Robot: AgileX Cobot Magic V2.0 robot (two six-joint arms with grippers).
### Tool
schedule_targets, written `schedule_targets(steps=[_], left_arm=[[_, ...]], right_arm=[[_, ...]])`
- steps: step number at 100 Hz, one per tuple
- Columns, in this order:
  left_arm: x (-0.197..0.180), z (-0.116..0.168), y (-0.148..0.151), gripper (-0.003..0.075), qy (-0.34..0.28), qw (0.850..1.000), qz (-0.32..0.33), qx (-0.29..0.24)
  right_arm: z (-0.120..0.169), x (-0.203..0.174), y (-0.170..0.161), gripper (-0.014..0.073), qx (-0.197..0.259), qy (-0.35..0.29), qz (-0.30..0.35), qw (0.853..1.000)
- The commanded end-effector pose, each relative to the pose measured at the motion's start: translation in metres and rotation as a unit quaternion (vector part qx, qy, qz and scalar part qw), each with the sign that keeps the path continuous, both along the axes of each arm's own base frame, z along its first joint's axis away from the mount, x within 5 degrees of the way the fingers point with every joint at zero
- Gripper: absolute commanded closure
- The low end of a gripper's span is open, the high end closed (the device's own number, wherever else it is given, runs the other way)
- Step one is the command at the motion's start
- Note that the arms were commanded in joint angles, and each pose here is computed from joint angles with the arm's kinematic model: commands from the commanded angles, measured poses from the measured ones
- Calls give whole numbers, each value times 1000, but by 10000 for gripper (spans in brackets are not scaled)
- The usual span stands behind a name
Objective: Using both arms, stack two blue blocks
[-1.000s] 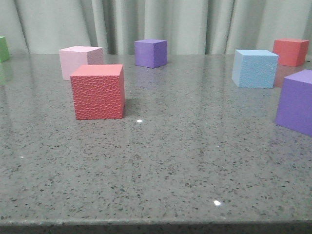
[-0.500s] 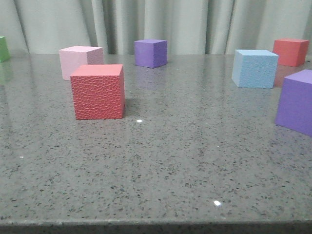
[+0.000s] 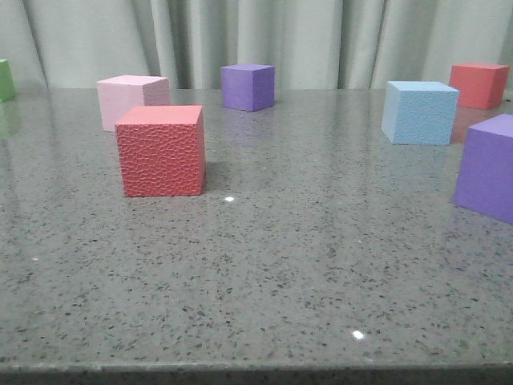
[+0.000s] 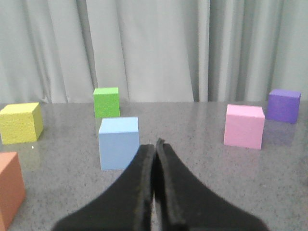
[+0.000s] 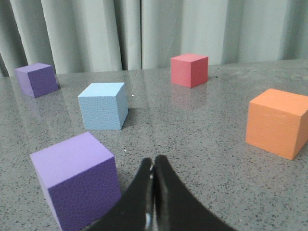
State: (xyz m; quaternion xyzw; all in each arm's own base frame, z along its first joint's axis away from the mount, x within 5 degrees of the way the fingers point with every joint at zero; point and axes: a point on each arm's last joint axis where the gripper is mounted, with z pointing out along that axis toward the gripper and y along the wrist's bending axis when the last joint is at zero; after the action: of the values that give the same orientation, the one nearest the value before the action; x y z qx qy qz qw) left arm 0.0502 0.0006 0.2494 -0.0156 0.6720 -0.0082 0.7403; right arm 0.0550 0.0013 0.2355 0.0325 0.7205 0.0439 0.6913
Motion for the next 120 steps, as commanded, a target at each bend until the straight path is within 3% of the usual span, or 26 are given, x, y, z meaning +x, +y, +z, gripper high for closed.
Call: schedule_targets(steps=[1,21,40,69,79,91,110,120], left_arm=[[0,38,0,739,-44,999,-2,-6],[20,91,0,739,2,1000,-2,-3],[53,122,0,739,70,998,-2,-4],[94,138,1,739,125,992,-2,-4],[104,136,1,709,139,990,-2,-4],[109,133,0,542,148,989,-6,-17],[108,135,-1,176,141,990,-9,-30],[108,134,-2,65,144,988,-15,-50]], right_arm=[[35,4,0,699,-2,-8,-3,1000],[81,21,0,699,-3,63,0,998],[112,50,1,699,1,135,4,991],[118,88,2,692,2,187,5,982],[116,91,2,638,4,193,5,981],[116,91,2,494,5,190,6,982],[117,91,2,118,5,189,6,982],[116,91,2,-8,5,191,6,981]])
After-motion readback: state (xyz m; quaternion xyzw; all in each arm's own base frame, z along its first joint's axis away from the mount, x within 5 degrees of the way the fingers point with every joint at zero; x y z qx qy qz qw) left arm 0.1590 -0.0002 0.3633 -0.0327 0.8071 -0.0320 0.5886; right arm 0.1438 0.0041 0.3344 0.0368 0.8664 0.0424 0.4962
